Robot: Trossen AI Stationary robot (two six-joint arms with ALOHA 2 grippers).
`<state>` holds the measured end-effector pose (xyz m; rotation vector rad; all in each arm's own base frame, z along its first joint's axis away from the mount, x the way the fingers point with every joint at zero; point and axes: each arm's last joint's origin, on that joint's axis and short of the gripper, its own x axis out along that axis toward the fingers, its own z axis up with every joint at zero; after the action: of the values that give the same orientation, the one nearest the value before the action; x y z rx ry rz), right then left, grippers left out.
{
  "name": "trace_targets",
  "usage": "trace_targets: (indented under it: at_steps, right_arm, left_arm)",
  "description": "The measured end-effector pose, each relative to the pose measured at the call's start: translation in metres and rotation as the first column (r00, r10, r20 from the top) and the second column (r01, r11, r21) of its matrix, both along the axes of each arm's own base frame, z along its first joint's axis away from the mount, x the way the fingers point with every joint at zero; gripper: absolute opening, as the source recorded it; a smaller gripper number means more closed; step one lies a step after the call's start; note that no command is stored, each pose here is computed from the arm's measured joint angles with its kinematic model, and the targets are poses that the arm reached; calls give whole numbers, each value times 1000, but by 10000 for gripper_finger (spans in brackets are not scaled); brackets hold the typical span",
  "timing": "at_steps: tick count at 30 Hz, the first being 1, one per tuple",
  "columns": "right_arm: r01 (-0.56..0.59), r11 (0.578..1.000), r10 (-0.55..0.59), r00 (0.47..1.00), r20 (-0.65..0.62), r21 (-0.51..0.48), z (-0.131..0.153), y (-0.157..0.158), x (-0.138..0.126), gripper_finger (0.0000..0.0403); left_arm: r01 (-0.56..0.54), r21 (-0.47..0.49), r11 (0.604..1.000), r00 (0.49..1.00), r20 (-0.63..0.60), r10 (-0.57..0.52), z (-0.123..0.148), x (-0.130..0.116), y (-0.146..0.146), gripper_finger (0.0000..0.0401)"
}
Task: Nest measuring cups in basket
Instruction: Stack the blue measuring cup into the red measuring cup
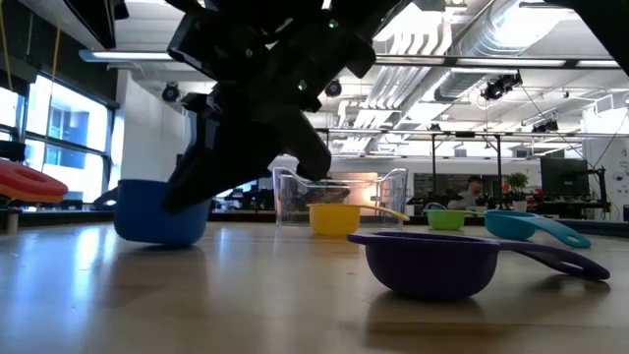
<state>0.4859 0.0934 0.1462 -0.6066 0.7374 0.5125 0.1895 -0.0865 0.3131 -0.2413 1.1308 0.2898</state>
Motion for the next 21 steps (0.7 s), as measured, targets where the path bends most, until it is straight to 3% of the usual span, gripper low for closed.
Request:
trace_targets:
  at_steps: [12,21]
  right_arm:
    - [185,976,-185,983,18,-115,5,30,-11,15]
    - [279,951,-275,960,47,-136,23,37,-19,15]
  left_arm:
    - [-8,-71,997,1000,8,8,-2,-16,-29,74]
    - [-28,-90,996,999,-34,25,-45,-31,-48,74]
